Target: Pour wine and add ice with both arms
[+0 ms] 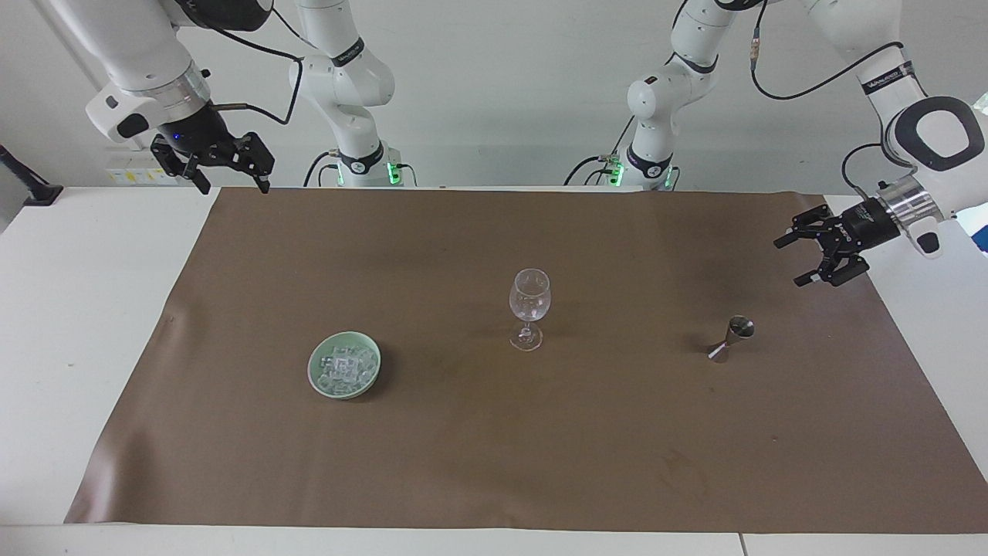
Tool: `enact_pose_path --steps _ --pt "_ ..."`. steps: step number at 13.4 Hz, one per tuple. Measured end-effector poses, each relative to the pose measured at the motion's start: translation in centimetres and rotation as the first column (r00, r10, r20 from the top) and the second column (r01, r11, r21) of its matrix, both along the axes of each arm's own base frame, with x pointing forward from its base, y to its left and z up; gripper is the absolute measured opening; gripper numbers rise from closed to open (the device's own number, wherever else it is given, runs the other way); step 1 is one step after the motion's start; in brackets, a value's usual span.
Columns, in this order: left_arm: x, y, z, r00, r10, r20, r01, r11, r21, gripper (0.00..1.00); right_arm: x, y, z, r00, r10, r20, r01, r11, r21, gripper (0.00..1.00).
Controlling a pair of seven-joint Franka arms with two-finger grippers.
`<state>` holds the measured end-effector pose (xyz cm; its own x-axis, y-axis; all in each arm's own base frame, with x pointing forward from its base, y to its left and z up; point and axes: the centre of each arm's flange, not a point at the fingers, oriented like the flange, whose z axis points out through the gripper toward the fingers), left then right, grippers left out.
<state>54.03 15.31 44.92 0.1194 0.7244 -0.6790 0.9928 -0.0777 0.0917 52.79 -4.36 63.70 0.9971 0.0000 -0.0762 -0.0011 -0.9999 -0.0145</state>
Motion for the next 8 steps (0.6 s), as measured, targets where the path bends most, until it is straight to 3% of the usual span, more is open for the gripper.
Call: enact_pose_path --steps 4,8 --pt "-0.5 -0.3 -0.9 0.997 0.018 -0.074 -0.021 0.999 -0.033 1.00 0.0 0.0 0.0 1.000 0.000 0.000 0.000 1.000 0.000 1.00" --pt "-0.3 0.8 -4.2 0.991 0.074 -0.111 -0.086 0.991 -0.102 1.00 0.0 0.0 0.0 1.000 0.000 0.000 0.000 1.000 0.000 1.00"
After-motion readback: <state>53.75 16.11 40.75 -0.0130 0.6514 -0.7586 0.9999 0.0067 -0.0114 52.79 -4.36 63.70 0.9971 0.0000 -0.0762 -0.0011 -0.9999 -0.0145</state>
